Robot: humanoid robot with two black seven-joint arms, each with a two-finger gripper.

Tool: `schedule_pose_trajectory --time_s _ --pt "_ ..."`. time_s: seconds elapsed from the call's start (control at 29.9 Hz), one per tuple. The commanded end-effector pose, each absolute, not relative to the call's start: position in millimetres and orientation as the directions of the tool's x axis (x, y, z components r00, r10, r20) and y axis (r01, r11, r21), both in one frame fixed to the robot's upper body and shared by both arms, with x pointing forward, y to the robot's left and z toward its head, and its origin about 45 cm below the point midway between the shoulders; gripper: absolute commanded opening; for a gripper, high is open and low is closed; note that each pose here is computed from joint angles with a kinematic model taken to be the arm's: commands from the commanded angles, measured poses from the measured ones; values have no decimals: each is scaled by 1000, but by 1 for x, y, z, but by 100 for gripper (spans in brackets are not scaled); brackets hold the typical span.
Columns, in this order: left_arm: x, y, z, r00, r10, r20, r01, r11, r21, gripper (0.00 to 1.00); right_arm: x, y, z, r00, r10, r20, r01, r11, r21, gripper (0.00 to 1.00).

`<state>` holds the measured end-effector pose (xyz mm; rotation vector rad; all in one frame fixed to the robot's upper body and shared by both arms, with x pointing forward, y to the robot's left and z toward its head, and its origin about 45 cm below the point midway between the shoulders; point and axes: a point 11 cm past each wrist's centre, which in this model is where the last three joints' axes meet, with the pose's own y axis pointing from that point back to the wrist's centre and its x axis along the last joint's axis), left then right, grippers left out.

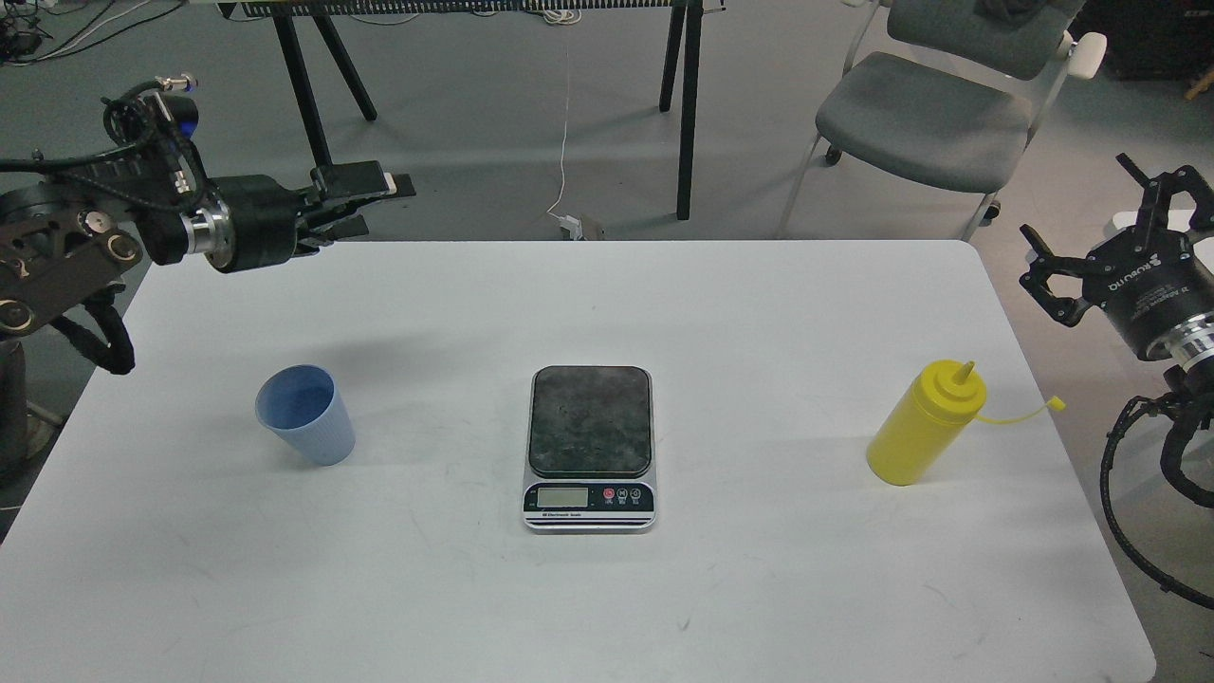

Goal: Pour seasoning into cup on scale with both arms
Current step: 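Reach the left gripper down toward the blue cup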

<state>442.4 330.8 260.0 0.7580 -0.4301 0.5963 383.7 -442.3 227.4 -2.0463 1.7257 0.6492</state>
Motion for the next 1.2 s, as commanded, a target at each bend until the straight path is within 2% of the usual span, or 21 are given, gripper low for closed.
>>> schedule_pose_trajectory --time_s 0.0,0.3,0.53,0.7,0.9,1.17 --pt "435 345 259 756 306 579 -635 560 533 100 384 -443 227 136 -808 -573 -986 -169 4 99" --pt "415 364 244 794 193 577 -576 545 610 99 383 -443 228 136 -809 -573 -986 -169 5 99" --pt "402 380 223 820 95 564 -534 482 695 96 383 -442 227 138 -808 -573 -985 -172 6 99" --pt "395 408 224 819 80 569 -546 415 728 96 383 -442 227 139 -807 -573 -985 -174 5 99" --pt "391 421 226 818 84 570 -553 389 737 95 383 -440 226 141 -805 -576 -984 -177 6 99" --pt "371 441 208 847 39 530 -511 331 793 95 383 -440 226 140 -805 -576 -985 -175 5 99"
